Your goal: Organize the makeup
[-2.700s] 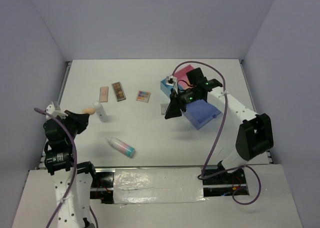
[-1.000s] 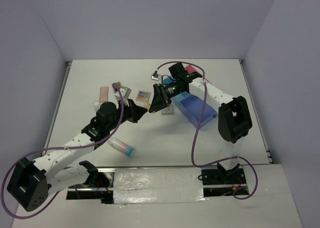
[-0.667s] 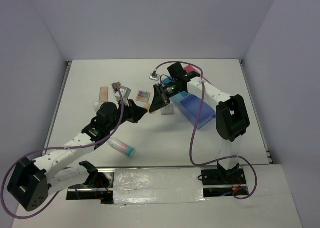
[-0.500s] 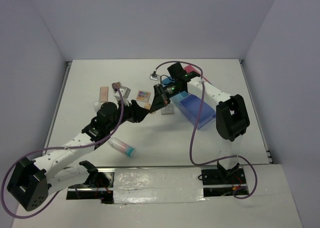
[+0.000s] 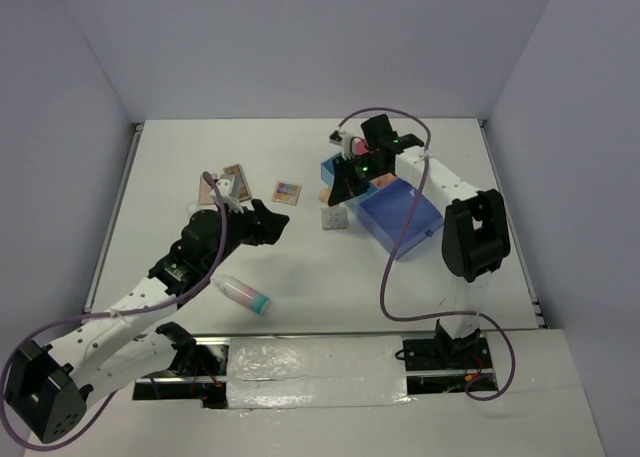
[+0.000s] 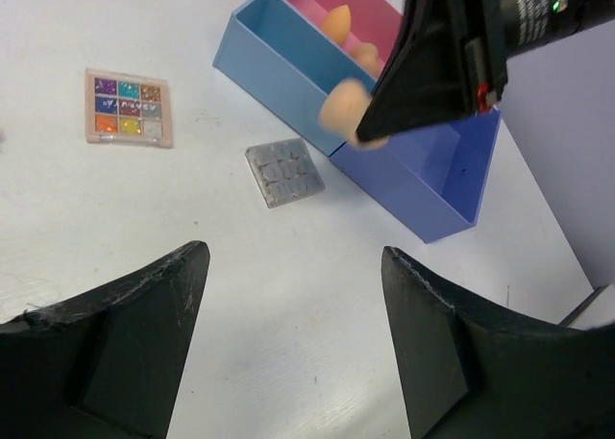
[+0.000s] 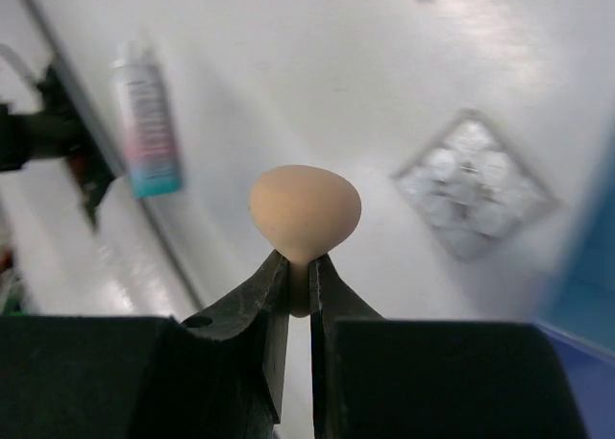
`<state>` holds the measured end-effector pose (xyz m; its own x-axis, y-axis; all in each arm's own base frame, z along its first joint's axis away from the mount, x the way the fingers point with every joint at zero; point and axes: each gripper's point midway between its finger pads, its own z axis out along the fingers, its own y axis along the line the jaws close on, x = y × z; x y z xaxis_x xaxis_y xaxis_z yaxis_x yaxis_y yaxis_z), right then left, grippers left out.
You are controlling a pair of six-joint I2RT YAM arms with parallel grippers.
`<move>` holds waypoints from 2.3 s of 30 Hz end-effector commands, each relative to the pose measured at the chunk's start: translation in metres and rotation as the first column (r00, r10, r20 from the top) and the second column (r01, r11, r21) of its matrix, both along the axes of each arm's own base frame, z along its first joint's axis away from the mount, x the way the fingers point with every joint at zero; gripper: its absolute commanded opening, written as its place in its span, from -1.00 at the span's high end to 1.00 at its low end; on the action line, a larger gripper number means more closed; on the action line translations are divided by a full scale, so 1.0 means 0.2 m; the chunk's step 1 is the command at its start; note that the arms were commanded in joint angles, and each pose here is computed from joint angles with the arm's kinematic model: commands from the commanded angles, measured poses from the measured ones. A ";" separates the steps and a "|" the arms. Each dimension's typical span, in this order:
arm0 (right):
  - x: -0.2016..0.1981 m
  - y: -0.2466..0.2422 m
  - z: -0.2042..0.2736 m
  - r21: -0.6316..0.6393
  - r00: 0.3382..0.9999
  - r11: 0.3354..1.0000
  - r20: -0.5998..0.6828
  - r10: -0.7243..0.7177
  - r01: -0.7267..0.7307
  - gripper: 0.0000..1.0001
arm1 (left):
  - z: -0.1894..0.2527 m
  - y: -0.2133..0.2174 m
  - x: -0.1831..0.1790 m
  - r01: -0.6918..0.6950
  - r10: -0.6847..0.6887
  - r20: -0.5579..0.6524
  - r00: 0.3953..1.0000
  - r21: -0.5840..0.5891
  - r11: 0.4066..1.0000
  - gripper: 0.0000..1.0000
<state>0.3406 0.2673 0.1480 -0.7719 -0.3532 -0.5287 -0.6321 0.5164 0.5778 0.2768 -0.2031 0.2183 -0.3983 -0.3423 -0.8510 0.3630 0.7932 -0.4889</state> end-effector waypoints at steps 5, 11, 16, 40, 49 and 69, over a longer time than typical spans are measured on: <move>0.51 -0.52 0.19 -0.169 0.873 0.912 0.394 -0.286 0.375 0.77 | -0.01 -0.01 0.00 -0.018 0.017 -0.042 0.999 -0.033 0.999 -0.67; 0.69 -0.76 0.17 -0.243 0.794 0.820 0.492 -0.356 0.518 0.69 | -0.05 0.00 -0.01 -0.035 0.031 -0.075 0.997 -0.058 0.998 -0.67; 0.78 -0.85 0.10 -0.288 0.776 0.781 0.519 -0.360 0.555 0.49 | -0.06 0.02 -0.02 -0.055 0.050 -0.090 0.995 -0.058 0.997 -0.68; 0.42 -0.51 0.40 -0.015 0.764 0.998 0.644 -0.031 0.053 -0.99 | 0.14 0.11 0.02 -0.114 0.117 -0.051 0.992 0.057 0.992 0.85; 0.23 -0.28 0.46 0.014 0.719 0.955 0.661 0.214 -0.297 -0.74 | 0.15 0.40 0.02 -0.278 0.306 -0.087 0.948 0.237 0.931 -0.53; -0.09 -0.03 0.35 -0.042 0.720 0.925 0.614 0.322 -0.378 -0.53 | -0.16 0.75 -0.08 -0.465 0.569 -0.289 0.770 0.356 0.811 -0.27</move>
